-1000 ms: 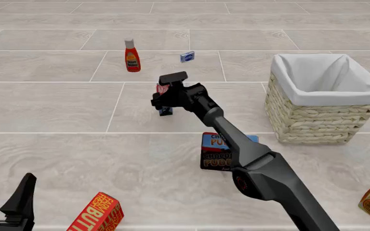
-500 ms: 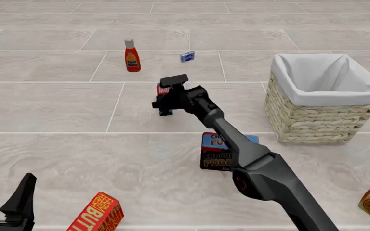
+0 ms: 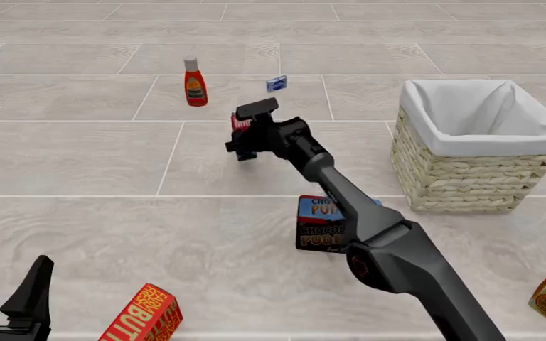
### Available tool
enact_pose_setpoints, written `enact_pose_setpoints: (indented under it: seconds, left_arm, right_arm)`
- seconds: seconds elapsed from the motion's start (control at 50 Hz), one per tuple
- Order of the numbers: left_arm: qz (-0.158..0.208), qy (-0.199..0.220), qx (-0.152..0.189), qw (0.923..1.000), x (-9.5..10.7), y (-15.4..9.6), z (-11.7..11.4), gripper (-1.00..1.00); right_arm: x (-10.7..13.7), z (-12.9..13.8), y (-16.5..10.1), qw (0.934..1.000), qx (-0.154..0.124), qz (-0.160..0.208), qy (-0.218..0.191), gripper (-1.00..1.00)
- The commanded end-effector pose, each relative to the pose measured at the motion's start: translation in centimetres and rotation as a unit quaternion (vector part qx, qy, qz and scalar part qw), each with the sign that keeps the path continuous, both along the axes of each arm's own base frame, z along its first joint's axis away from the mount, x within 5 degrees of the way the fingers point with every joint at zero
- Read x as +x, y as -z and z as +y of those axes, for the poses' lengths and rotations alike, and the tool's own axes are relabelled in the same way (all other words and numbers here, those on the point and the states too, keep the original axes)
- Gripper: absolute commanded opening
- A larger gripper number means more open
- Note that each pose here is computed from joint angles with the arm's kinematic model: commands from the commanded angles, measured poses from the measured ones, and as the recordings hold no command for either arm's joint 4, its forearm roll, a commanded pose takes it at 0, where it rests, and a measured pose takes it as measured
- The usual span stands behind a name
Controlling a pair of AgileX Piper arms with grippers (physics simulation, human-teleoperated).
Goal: Pick the milk and place it in the basket.
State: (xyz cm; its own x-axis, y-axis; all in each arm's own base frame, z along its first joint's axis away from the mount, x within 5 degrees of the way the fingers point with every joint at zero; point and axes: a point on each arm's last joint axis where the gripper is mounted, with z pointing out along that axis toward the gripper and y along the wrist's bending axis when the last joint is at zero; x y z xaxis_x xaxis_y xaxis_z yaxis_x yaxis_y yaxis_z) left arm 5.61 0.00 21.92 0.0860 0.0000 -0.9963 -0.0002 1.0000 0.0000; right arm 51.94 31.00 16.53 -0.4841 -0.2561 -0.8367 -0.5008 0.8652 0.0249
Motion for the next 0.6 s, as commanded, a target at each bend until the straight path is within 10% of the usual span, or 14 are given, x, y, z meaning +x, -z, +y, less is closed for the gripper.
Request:
enact_pose_setpoints:
  seconds: [0.02,0.6]
  left_arm:
    - [0.000,0.000,0.000,1.0000,0.0,0.0,0.0,1.00]
    - [0.000,0.000,0.000,1.0000,0.0,0.0,0.0,1.00]
  right_arm:
    - [-0.4,-0.3,-5.1,0.9988,0.021,-0.044,-0.001,-1.00]
    - [-1.7,-4.7,-16.4,0.9929,0.050,-0.105,0.025,-1.00]
